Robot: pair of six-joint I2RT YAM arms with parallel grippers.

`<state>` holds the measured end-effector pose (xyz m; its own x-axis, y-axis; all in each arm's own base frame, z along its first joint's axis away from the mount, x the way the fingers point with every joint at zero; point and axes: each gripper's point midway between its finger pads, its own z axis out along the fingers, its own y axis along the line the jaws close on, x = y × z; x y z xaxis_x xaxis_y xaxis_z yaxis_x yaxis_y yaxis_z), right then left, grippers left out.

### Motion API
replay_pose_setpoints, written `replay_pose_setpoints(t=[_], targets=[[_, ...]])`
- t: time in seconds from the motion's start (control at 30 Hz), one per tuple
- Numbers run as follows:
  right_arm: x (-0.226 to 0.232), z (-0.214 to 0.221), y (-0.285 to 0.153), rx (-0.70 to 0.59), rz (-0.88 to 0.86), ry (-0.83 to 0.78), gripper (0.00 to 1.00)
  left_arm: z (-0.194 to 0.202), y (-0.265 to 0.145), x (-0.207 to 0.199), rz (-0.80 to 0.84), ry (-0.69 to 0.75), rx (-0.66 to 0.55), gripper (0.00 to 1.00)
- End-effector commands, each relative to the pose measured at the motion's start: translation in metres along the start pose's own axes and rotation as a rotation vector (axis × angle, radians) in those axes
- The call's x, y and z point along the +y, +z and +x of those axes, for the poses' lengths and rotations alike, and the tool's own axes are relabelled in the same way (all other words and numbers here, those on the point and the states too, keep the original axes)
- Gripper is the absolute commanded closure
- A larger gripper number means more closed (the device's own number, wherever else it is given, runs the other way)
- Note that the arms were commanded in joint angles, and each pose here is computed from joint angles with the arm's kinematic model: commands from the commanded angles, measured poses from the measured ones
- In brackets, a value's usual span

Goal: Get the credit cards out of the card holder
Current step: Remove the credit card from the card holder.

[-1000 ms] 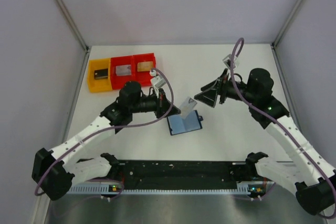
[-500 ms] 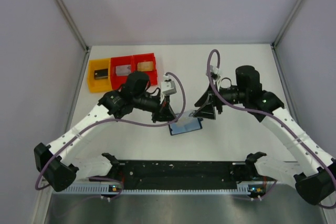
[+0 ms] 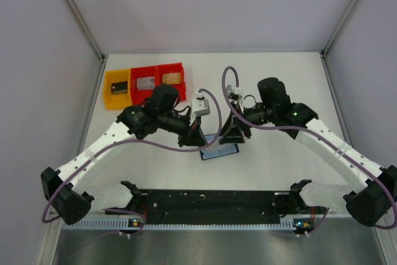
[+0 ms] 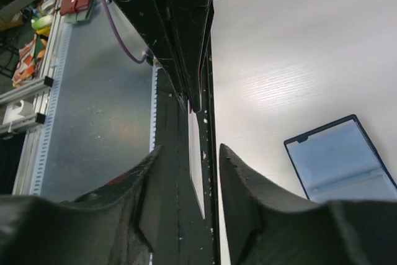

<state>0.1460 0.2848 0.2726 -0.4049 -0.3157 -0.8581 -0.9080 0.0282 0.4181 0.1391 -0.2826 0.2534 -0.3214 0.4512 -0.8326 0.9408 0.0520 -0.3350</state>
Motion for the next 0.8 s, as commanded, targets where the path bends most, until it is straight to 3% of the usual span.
replay_pose_setpoints(t=[0.0, 0.1, 0.13, 0.2, 0.3, 0.4, 0.43, 0.5, 0.57, 0.67, 0.77], targets=[[0.011, -0.019, 0.002, -0.02, -0.035, -0.085, 0.69, -0.013, -0.005, -0.006, 0.01, 0.059, -0.024, 1.0], [0.006, -0.019, 0.002, -0.019, -0.006, -0.076, 0.96, -0.014, -0.006, -0.005, -0.004, 0.063, -0.031, 1.0], [0.003, -0.019, 0.002, -0.019, 0.013, -0.07, 1.0, -0.015, -0.007, -0.003, -0.021, 0.064, -0.036, 1.0], [-0.001, -0.021, 0.001, -0.025, 0.046, -0.061, 1.0, -0.019, -0.009, 0.002, -0.066, 0.064, -0.066, 0.98], [-0.015, -0.03, -0.001, -0.076, 0.151, 0.002, 1.0, -0.033, -0.022, 0.027, -0.27, 0.018, -0.173, 0.81], [-0.025, -0.049, -0.005, -0.232, 0.208, 0.093, 1.0, -0.049, -0.043, 0.051, -0.454, -0.103, -0.392, 0.57], [-0.028, -0.06, -0.008, -0.298, 0.229, 0.106, 1.0, -0.059, -0.053, 0.052, -0.482, -0.118, -0.492, 0.55], [-0.03, -0.079, -0.015, -0.424, 0.259, 0.146, 1.0, -0.066, -0.069, 0.055, -0.536, -0.186, -0.661, 0.37], [-0.037, -0.086, -0.02, -0.519, 0.293, 0.204, 1.0, -0.066, -0.079, 0.055, -0.544, -0.258, -0.805, 0.29], [-0.042, -0.094, -0.027, -0.681, 0.284, 0.322, 1.0, -0.063, -0.087, 0.05, -0.48, -0.36, -0.973, 0.26], [-0.044, -0.099, -0.033, -0.816, 0.24, 0.419, 1.0, -0.057, -0.079, 0.048, -0.379, -0.472, -1.049, 0.26]])
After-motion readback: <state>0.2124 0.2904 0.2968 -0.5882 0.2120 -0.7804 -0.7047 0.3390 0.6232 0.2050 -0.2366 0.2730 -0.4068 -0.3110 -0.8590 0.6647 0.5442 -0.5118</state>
